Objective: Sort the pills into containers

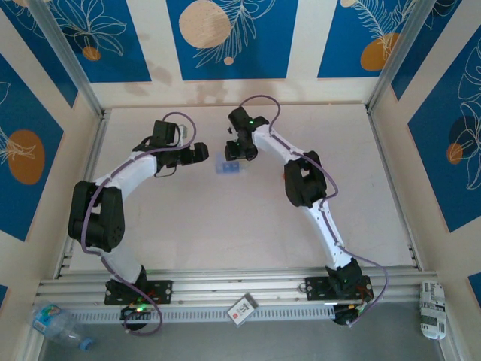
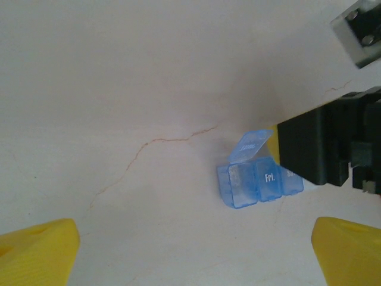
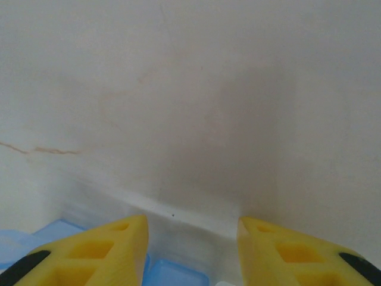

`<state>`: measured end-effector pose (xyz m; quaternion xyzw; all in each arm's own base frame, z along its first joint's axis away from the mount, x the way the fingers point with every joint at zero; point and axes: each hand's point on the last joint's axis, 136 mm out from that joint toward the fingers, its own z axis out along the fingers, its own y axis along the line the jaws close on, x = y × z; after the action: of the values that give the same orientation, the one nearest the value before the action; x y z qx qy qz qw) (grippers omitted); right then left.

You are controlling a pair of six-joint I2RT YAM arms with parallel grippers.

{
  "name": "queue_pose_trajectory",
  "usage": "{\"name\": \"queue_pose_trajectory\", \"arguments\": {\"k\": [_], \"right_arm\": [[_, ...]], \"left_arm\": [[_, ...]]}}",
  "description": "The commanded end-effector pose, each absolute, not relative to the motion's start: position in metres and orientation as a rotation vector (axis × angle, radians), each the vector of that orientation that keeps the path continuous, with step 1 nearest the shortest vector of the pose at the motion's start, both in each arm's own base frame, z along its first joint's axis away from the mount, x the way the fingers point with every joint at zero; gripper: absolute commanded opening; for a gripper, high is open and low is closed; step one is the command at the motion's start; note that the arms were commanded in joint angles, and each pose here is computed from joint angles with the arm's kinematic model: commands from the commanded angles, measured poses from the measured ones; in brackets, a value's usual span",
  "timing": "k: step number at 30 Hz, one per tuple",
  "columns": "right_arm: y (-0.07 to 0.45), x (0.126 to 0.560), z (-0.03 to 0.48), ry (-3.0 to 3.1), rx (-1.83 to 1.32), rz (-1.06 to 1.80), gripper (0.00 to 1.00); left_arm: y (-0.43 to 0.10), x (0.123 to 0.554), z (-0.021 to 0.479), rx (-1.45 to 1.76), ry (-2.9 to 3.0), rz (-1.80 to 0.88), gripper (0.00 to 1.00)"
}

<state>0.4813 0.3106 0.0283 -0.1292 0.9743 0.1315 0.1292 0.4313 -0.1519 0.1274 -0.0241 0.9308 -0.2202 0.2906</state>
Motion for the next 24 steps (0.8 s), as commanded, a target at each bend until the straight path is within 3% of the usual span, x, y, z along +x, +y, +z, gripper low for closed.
{"name": "queue_pose_trajectory", "arguments": {"k": [1, 24], "right_arm": [[0.309, 0.471, 0.031, 2.834, -0.438, 0.336, 0.44], [0.314, 0.381, 0.029, 2.920, -0.415, 0.349, 0.44]], "left_arm": [[-0.152, 0.429, 0.122, -0.082, 2.492, -0.622, 1.00], [-0.154, 0.427, 0.127, -0.083, 2.479, -0.643, 1.00]]}}
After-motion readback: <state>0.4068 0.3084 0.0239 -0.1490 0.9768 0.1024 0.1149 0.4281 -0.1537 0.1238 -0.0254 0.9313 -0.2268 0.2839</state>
